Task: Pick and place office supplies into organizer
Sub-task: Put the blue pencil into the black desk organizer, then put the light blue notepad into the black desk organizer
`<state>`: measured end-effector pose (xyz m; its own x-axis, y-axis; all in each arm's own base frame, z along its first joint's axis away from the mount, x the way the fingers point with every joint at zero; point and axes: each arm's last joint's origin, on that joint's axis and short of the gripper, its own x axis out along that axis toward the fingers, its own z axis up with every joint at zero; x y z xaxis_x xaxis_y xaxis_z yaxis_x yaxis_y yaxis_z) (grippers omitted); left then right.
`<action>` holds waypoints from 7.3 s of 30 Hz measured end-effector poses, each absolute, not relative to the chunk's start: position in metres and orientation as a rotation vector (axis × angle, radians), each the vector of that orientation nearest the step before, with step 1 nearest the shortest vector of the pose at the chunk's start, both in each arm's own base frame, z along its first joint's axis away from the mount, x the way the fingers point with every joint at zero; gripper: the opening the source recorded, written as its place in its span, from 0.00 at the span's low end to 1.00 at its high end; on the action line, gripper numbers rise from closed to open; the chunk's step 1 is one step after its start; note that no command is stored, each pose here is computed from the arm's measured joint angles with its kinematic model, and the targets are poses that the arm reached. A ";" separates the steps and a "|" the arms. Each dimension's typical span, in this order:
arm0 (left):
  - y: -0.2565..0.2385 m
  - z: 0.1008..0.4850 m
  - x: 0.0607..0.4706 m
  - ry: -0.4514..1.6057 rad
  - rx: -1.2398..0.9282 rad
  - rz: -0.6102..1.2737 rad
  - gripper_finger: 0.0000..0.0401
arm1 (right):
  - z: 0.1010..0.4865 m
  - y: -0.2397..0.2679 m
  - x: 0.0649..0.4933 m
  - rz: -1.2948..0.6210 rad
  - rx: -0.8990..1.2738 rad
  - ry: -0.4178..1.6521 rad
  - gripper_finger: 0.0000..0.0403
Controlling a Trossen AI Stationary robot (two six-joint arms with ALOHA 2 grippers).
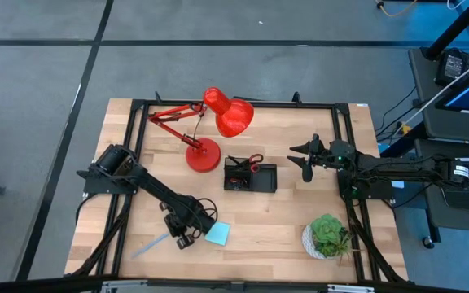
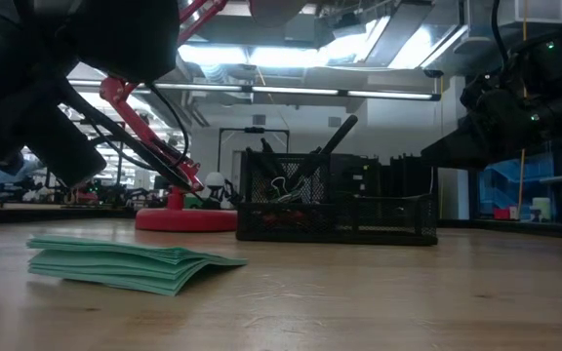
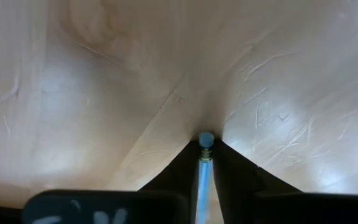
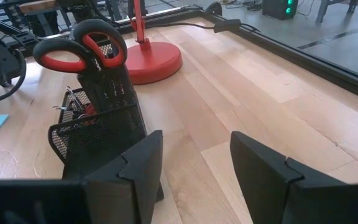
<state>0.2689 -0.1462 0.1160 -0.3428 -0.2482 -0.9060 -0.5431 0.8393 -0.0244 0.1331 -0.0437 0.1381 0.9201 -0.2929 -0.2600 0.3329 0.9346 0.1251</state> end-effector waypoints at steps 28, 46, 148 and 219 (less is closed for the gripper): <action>-0.146 0.165 0.282 1.660 -0.486 0.209 0.04 | 0.138 -0.044 0.133 -0.322 0.164 0.239 0.47; -0.129 0.262 0.287 0.988 -0.210 0.157 0.04 | 0.139 -0.044 0.133 -0.321 0.156 0.233 0.47; -0.019 0.209 0.282 0.301 0.010 0.522 0.22 | 0.142 -0.044 0.134 -0.312 0.080 0.208 0.47; -0.157 0.177 0.267 0.941 0.297 -0.122 0.29 | 0.189 -0.022 0.146 0.128 -0.054 -0.125 0.47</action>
<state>0.2666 -0.1569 0.1766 0.5857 0.0260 -0.8101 0.2310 0.9527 0.1975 0.1462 -0.0216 0.1892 0.9841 0.1305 0.1203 -0.1238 0.9904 -0.0616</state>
